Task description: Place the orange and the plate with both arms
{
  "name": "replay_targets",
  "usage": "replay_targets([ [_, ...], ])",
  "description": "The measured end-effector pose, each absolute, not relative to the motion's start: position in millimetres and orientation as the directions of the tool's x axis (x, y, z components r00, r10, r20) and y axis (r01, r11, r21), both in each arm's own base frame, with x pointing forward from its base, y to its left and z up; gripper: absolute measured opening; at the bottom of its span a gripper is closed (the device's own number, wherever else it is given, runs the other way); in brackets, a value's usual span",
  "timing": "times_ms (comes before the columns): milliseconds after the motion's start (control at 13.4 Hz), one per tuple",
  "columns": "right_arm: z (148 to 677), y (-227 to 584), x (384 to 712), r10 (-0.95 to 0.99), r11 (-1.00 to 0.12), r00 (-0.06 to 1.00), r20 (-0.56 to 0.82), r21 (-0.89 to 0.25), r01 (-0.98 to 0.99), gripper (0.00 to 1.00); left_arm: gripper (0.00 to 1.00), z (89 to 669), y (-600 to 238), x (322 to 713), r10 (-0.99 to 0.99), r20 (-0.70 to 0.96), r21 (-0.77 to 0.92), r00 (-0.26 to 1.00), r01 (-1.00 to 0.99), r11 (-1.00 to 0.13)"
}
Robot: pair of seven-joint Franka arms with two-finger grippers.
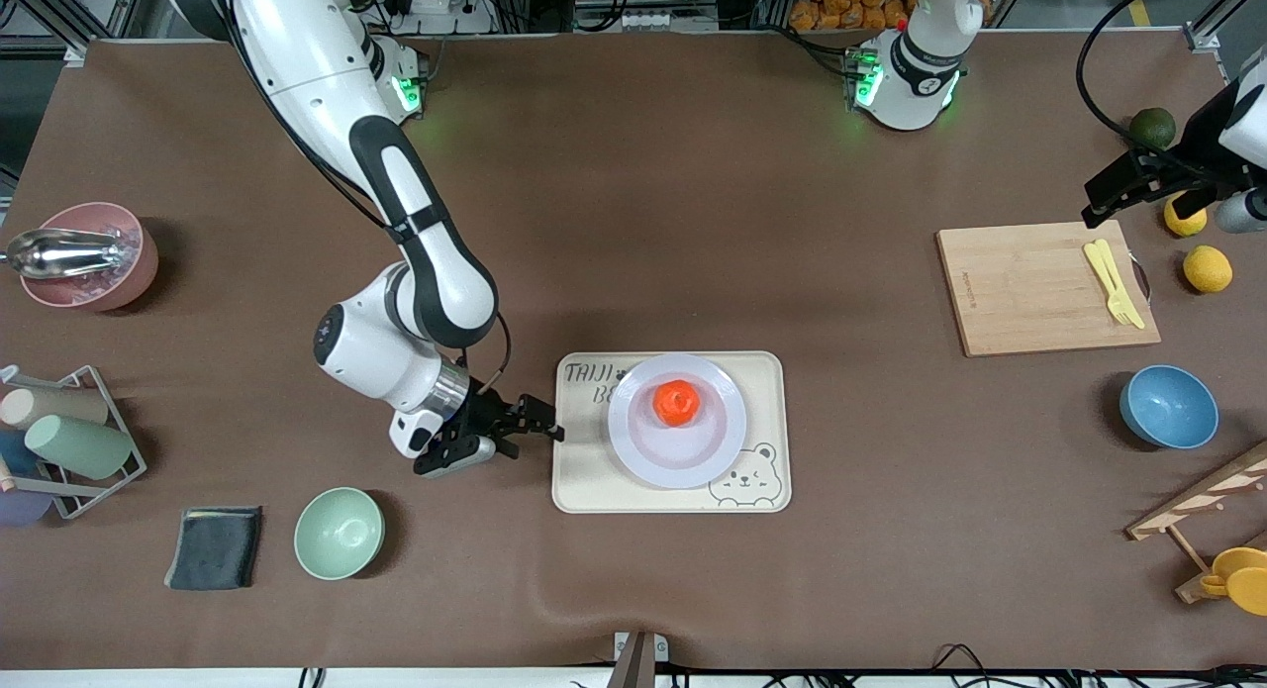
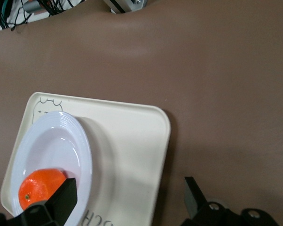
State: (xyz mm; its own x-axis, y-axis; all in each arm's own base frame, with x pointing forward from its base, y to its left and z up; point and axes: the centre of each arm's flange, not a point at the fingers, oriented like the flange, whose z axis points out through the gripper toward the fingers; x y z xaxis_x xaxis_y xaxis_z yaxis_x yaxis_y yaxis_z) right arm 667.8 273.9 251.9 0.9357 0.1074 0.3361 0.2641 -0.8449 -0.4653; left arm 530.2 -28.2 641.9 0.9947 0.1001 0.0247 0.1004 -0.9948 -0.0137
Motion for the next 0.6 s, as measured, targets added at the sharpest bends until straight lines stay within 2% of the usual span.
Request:
replay_targets([
  [298,300.7,225.8,680.9,0.307,-0.859,0.901,0.306,-0.319,0.401,1.00,1.00,641.9,-28.4,530.2,0.100,0.025,-0.014,0.995,0.100,-0.995],
  [596,368.0,139.1,674.0,0.421,-0.835,0.892,0.166,-0.313,0.453,1.00,1.00,642.0,-29.1,530.1,0.099,0.025,-0.014,0.995,0.099,-0.995],
])
